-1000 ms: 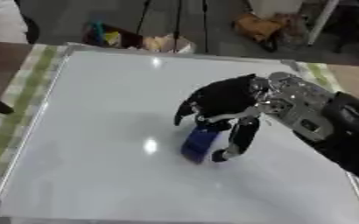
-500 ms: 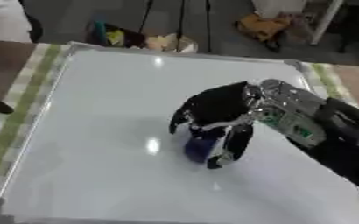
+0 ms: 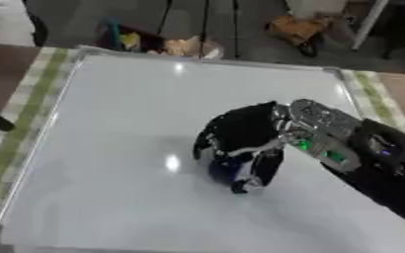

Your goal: Wipe the whiteboard clean with a brush.

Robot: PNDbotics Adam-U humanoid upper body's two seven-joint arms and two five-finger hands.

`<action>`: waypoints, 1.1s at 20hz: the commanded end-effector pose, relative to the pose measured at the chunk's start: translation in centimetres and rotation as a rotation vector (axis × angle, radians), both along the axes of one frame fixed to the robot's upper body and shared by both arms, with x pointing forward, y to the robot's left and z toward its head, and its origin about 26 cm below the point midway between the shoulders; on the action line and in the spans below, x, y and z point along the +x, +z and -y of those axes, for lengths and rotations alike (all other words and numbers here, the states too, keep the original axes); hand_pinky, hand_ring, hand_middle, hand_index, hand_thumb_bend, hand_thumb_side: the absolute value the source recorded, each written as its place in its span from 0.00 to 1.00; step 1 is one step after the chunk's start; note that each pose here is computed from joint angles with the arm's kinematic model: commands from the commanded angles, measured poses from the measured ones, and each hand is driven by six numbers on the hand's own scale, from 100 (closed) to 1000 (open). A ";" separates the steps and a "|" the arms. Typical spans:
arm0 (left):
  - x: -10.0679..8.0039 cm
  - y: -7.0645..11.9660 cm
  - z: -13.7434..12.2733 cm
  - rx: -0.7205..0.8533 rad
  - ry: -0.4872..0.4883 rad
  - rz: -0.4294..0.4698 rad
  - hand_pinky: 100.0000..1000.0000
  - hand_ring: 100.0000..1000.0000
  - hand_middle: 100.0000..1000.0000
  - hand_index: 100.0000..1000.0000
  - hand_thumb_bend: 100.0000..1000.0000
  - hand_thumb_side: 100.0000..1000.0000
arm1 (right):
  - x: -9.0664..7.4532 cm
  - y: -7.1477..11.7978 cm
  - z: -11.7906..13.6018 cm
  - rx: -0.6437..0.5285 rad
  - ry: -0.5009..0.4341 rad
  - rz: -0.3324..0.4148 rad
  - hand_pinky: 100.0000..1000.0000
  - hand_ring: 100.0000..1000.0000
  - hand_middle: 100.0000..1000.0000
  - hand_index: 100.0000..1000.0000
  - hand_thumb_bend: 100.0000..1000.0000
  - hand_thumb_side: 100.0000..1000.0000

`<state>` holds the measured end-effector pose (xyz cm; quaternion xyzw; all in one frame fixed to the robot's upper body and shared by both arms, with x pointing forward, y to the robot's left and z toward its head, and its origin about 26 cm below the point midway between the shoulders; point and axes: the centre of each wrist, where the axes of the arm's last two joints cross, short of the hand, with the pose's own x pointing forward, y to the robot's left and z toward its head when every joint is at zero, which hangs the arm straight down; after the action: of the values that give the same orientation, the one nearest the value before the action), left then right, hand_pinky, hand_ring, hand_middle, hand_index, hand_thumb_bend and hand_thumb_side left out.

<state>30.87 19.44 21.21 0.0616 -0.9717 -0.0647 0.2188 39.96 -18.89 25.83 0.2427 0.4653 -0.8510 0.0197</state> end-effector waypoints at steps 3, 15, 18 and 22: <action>-0.3 0.7 0.0 0.014 -0.014 0.029 0.37 0.77 0.65 0.61 0.00 0.92 | 0.1 0.9 0.8 -0.031 -0.003 0.043 0.80 0.85 0.78 0.02 0.22 0.20; -0.3 0.5 -0.3 0.023 0.003 0.020 0.37 0.77 0.65 0.61 0.00 0.91 | 0.4 1.3 3.2 -0.083 -0.085 0.036 0.81 0.86 0.82 0.02 0.19 0.19; -0.3 0.5 -0.4 0.023 0.004 0.020 0.37 0.77 0.65 0.61 0.00 0.91 | 0.4 1.6 3.6 -0.078 -0.111 0.037 0.81 0.86 0.83 0.02 0.18 0.20; -0.3 0.5 -0.3 0.023 0.003 0.021 0.37 0.77 0.65 0.61 0.00 0.91 | 0.5 1.8 4.1 -0.061 -0.140 0.036 0.80 0.85 0.81 0.02 0.13 0.22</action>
<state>30.86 19.64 21.14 0.0652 -0.9710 -0.0686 0.2197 40.47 -21.83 26.27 0.2780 0.4356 -0.8559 -0.0222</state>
